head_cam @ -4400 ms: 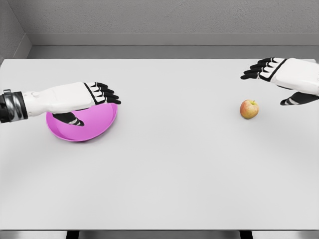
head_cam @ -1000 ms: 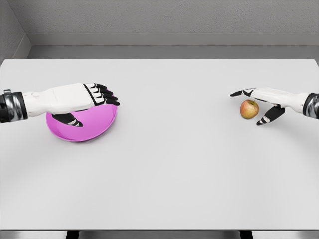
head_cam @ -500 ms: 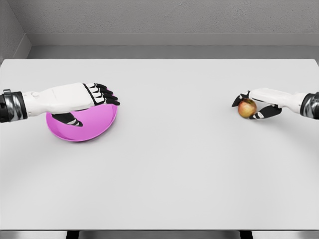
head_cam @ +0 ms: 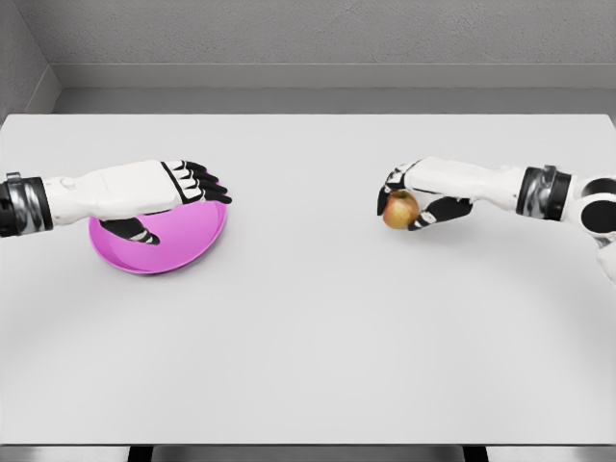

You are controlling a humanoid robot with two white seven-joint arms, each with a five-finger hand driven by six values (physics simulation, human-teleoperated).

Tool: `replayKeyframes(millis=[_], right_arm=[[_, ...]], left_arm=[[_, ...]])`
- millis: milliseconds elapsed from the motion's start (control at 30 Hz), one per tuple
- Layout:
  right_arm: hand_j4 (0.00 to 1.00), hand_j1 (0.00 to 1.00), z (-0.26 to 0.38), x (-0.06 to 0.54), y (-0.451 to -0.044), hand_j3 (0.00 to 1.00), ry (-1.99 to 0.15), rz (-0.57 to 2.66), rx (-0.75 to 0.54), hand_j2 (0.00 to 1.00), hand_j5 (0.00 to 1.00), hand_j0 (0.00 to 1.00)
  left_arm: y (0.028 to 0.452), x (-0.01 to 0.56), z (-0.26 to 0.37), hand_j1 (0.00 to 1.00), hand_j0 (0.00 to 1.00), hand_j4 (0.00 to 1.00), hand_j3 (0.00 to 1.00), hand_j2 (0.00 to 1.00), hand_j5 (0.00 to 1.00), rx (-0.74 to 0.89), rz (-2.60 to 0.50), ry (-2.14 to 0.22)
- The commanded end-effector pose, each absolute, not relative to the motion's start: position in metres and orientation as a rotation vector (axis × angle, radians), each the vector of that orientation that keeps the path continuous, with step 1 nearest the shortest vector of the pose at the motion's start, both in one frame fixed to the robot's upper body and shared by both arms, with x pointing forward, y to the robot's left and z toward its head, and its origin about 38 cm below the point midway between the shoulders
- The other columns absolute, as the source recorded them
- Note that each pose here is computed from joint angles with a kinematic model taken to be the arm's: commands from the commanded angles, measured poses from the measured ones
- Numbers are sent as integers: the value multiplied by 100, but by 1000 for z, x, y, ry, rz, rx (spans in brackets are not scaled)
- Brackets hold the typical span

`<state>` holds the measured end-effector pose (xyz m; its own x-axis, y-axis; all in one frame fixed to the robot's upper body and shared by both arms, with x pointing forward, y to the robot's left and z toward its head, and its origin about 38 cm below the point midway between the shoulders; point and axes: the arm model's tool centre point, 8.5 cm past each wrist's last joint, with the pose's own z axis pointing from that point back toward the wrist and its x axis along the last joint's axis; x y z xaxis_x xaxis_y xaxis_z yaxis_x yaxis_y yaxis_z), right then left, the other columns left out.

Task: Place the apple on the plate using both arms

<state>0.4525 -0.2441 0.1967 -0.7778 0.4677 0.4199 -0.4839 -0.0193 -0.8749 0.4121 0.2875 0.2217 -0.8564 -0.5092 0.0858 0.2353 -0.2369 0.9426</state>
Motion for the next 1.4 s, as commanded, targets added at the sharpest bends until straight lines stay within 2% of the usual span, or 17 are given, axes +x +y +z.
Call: replayKeyframes(millis=[0,100,167,233,267,300,367,467,533,600,633,733,833,967,1100,1167,1367], right_arm=[[47,47,213,432,-198,47,-1726,1926,134,47,47,47],[49,49,212,432,-174,49,-1762,1929,186,49,49,49],[54,54,208,439,-183,54,-1741,1900,165,54,54,54],[63,63,199,445,-194,63,-1703,1874,150,63,63,63],[93,93,194,449,-202,93,-1678,1861,133,93,93,93],[100,100,199,452,-212,100,-1694,1827,107,100,100,100],[100,100,214,458,-238,100,-1727,1759,30,100,100,100],[100,100,225,465,-326,100,-1760,1467,-87,100,100,100],[100,100,227,466,-368,100,-1721,1386,-148,100,100,100],[100,100,225,462,-388,100,-1712,1334,-179,100,100,100],[100,100,226,461,-394,100,-1720,1311,-192,100,100,100],[100,100,224,457,-401,100,-1719,1291,-199,100,100,100],[100,100,222,456,-399,100,-1715,1297,-195,100,100,100],[100,100,221,455,-397,100,-1711,1310,-193,100,100,100],[100,100,219,454,-398,100,-1705,1313,-191,100,100,100],[100,100,220,454,-398,100,-1707,1313,-193,100,100,100],[100,100,222,455,-398,100,-1711,1312,-194,100,100,100]], left_arm=[[288,412,222,100,100,100,100,100,100,328,-2120,-1562],[288,412,222,100,100,100,100,100,100,326,-2120,-1561],[288,412,222,100,100,100,100,100,100,326,-2120,-1561],[288,412,222,100,100,100,100,100,100,326,-2120,-1561],[288,412,222,100,100,100,100,100,100,326,-2120,-1561],[288,412,222,100,100,100,100,100,100,326,-2120,-1561],[288,412,222,100,100,100,100,100,100,326,-2120,-1561],[288,412,222,100,100,100,100,100,100,328,-2120,-1562],[287,412,221,100,100,100,100,100,100,319,-2133,-1548],[279,412,218,100,100,100,100,100,100,294,-2148,-1543],[265,414,217,100,100,100,100,100,100,271,-2156,-1567],[185,415,210,100,100,100,100,100,100,99,-2296,-1606],[148,416,208,100,100,100,100,100,100,33,-2303,-1669],[130,435,182,100,100,100,100,100,100,100,-2354,-1574],[130,439,186,100,100,100,100,100,100,124,-2354,-1577],[107,438,184,100,100,100,100,100,100,124,-2364,-1600],[109,441,186,100,100,100,100,100,100,137,-2419,-1551]])
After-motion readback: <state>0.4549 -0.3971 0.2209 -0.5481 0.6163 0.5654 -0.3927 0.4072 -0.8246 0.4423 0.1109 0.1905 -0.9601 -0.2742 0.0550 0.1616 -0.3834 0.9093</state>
